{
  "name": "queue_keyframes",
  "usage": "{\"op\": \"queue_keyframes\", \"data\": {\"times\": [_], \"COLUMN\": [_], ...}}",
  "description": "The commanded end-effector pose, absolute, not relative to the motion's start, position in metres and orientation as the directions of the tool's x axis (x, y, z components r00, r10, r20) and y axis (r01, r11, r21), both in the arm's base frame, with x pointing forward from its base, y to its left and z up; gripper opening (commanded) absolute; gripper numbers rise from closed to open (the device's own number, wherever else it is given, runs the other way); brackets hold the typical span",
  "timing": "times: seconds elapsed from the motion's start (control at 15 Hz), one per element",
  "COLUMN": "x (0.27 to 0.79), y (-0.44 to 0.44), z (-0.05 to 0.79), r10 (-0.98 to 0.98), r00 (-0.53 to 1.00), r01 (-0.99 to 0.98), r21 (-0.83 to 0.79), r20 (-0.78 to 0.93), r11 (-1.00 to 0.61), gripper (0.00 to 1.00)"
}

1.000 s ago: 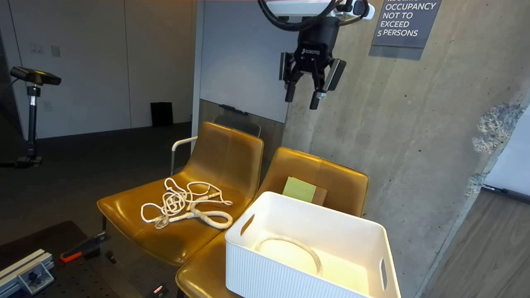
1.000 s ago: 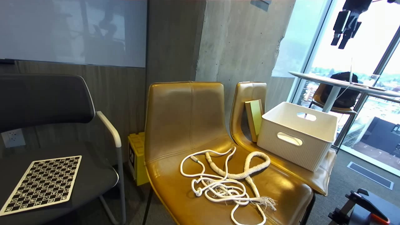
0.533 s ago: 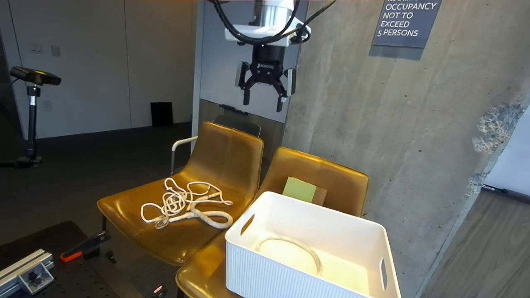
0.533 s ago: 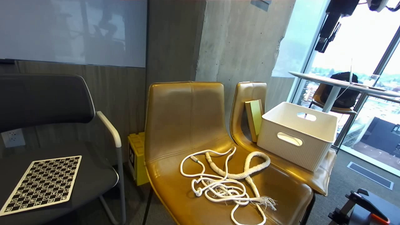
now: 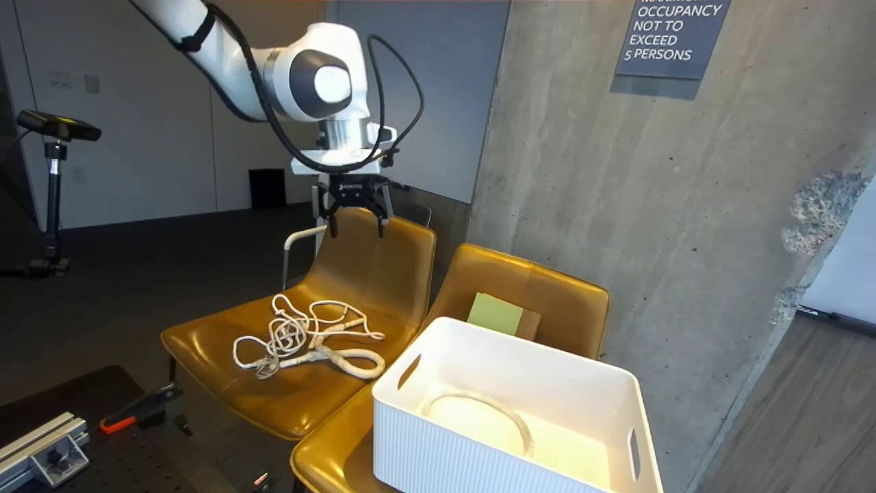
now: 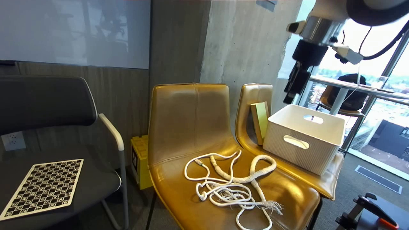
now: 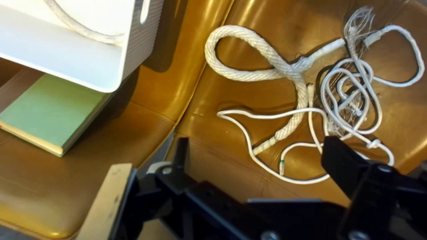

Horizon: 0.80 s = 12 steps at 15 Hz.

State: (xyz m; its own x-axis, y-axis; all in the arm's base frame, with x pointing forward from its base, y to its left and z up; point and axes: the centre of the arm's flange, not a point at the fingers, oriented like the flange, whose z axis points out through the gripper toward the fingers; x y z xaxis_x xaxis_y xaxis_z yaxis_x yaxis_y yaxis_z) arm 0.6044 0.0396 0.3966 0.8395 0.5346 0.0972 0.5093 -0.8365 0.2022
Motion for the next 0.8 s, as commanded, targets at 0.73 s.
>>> {"op": "queue_keyframes", "data": {"times": [0.73], "x": [0.598], "y": [0.061], "z": [0.231], "r10": [0.636], "r00": [0.744], "r01": [0.663], "r21": [0.355], "r20": [-0.206], "r11": [-0.659], "gripper": [1.00]}}
